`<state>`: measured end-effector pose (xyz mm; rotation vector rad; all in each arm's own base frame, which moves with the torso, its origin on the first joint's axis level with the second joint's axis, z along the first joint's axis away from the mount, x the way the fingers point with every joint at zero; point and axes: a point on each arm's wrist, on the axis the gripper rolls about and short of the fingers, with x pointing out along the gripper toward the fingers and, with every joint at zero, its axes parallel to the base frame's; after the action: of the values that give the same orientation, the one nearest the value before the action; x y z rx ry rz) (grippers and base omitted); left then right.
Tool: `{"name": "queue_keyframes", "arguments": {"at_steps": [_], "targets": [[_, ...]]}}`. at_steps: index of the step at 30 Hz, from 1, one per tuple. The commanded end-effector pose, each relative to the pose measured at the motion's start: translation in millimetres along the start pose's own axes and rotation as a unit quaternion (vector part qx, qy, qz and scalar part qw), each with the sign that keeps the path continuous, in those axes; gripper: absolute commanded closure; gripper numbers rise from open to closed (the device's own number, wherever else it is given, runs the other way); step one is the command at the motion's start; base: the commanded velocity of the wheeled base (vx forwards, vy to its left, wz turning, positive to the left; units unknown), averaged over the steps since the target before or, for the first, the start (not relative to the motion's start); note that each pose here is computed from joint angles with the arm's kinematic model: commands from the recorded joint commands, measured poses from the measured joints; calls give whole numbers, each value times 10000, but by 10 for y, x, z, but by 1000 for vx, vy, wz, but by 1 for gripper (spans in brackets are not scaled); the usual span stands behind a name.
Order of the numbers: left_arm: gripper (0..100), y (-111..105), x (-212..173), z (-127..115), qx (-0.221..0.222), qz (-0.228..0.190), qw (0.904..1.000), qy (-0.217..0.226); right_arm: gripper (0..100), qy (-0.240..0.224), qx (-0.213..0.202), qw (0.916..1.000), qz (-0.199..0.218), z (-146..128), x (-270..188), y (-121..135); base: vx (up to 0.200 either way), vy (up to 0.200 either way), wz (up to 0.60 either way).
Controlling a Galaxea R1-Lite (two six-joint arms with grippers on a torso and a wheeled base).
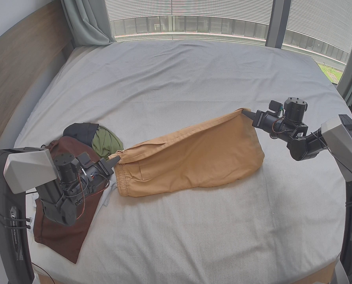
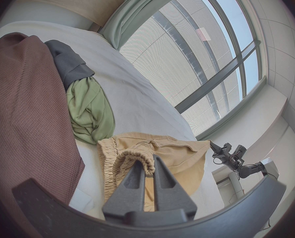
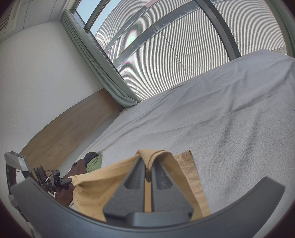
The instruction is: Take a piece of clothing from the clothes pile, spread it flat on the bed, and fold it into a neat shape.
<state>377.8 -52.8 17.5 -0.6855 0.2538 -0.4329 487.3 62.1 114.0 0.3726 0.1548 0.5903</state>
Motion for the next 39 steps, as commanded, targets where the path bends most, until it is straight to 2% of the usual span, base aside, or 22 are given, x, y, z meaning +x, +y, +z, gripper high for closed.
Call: {"name": "queue_keyframes", "arguments": {"at_steps": [1,10,11,12,13,18,31,39], "targets": [[100,49,4,-9,-19,52,10000,0,100,23,12,10000,-14,-95,84,-44,0,0,0],[100,56,29,-2,11,35,10000,-33,100,19,-2,10000,28,-112,119,11,0,0,0],[0,56,29,-1,3,41,10000,-37,100,22,-2,10000,36,-118,125,15,0,0,0],[0,55,32,1,6,37,10000,-43,100,22,-2,10000,36,-118,125,15,0,0,0],[0,52,47,24,24,11,10000,-87,0,16,-5,10000,38,-116,129,13,0,0,0],[0,36,74,67,57,117,9995,-296,0,-29,-5,10000,-76,-143,148,-14,0,0,0],[0,-67,46,116,86,40,9993,-353,0,87,44,9999,-65,-174,46,103,0,0,0],[0,-219,-35,220,111,-105,9990,-430,0,515,253,9982,-168,-315,-222,267,0,0,0]]}}
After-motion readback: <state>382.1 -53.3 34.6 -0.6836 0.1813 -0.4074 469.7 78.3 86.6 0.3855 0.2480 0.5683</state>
